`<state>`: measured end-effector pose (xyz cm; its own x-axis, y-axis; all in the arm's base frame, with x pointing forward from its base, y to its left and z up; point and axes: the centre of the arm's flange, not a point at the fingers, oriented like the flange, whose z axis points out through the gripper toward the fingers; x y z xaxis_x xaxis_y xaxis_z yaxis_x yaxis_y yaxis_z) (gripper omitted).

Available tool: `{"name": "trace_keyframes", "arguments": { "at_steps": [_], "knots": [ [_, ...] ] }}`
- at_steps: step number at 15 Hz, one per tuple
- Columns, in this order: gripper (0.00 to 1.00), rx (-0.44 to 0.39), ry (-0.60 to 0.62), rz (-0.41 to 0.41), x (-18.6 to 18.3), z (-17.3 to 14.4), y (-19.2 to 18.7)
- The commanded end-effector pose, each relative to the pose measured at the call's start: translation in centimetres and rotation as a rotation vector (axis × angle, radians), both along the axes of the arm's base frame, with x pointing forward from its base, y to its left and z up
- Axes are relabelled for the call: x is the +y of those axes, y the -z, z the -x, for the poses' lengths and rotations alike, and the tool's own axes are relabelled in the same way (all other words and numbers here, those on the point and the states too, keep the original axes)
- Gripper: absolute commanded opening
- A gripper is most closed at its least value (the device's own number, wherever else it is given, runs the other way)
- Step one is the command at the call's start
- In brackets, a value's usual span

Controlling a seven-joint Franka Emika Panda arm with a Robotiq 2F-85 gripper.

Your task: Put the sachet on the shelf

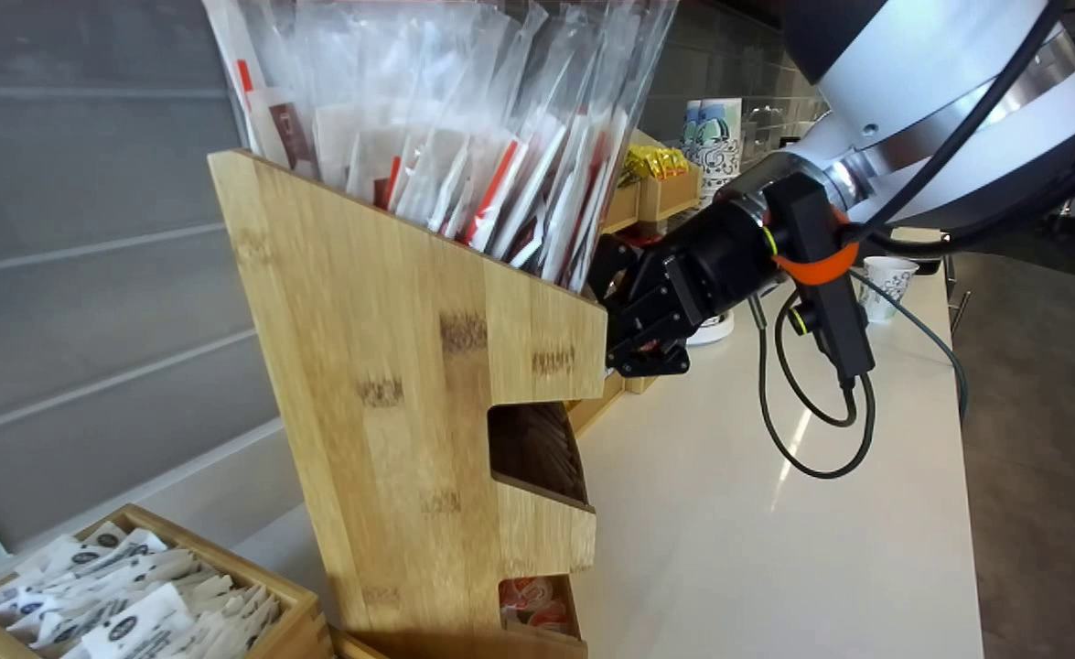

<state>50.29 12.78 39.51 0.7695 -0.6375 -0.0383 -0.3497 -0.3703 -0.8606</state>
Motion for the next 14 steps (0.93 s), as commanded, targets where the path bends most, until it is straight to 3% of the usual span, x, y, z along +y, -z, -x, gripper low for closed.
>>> {"name": "trace_keyframes", "arguments": {
  "at_steps": [1,9,14],
  "knots": [
    [0.45,0.013,-0.007,0.000,-0.5,0.1,-0.5],
    [1.00,0.044,-0.036,0.088,-2.7,0.6,-1.5],
    [1.00,0.045,-0.088,0.170,-4.6,1.3,-2.8]
  ]
}}
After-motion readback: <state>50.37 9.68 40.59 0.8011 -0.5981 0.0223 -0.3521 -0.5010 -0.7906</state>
